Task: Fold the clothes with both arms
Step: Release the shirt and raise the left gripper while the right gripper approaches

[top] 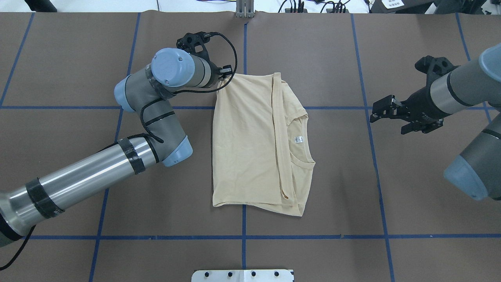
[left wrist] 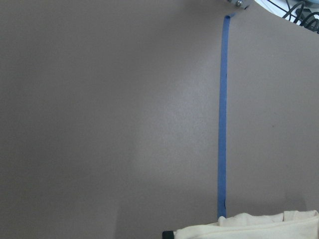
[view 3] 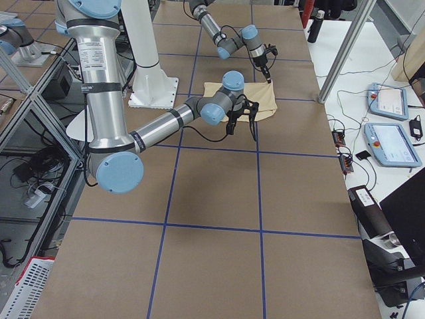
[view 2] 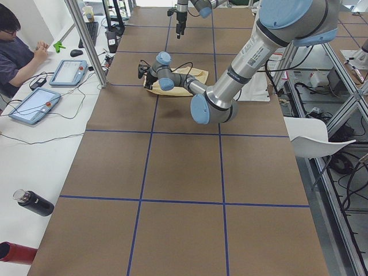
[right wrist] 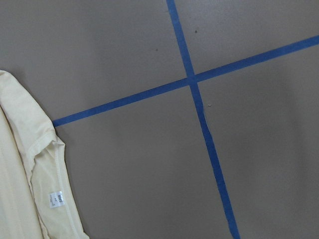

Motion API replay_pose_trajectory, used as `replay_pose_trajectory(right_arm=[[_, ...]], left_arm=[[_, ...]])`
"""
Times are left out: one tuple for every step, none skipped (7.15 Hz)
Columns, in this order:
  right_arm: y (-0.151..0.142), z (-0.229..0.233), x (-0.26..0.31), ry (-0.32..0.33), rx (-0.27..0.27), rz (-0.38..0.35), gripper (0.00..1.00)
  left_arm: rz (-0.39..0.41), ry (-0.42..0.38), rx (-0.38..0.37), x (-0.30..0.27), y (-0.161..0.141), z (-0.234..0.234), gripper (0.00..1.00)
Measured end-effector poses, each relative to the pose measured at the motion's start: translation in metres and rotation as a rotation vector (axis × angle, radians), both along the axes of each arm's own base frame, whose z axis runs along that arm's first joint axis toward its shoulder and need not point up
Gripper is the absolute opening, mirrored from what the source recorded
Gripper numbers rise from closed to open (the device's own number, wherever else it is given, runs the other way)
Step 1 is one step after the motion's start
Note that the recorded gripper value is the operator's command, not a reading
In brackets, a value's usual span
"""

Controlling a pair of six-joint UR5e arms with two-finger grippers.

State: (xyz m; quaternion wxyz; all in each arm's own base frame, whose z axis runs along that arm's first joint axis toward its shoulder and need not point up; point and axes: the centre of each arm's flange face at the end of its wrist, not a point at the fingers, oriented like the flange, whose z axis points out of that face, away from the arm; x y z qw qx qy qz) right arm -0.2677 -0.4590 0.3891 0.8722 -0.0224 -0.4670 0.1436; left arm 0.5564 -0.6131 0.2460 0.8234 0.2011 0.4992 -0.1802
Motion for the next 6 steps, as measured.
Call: replay_pose_trajectory(right_arm=[[0.000,0.000,0.000,0.002,0.001,0.002,1.00],[0.000,0.000,0.000,0.003,0.002,0.004,1.00],[0.000,0.000,-0.001,0.004,0.004,0.005,1.00],[-0.001,-0.002,-0.001,0.004,0.008,0.006,1.00],[-0.002,-0.004,-0.003,0.001,0.012,0.004,1.00],[-0.002,-0.009,-0.007,-0.007,0.018,-0.003,1.00]], left_arm=[[-0.006,-0.006,0.006,-0.004,-0.006,0.001,0.57],[-0.009,-0.007,0.008,-0.006,-0.008,0.001,0.99],[-0.011,-0.007,0.008,-0.007,-0.010,0.001,0.99],[-0.014,-0.005,0.009,-0.009,-0.011,0.000,0.99],[-0.020,-0.001,0.012,-0.014,-0.015,-0.003,0.99],[-0.026,0.007,0.020,-0.026,-0.020,-0.008,0.99]])
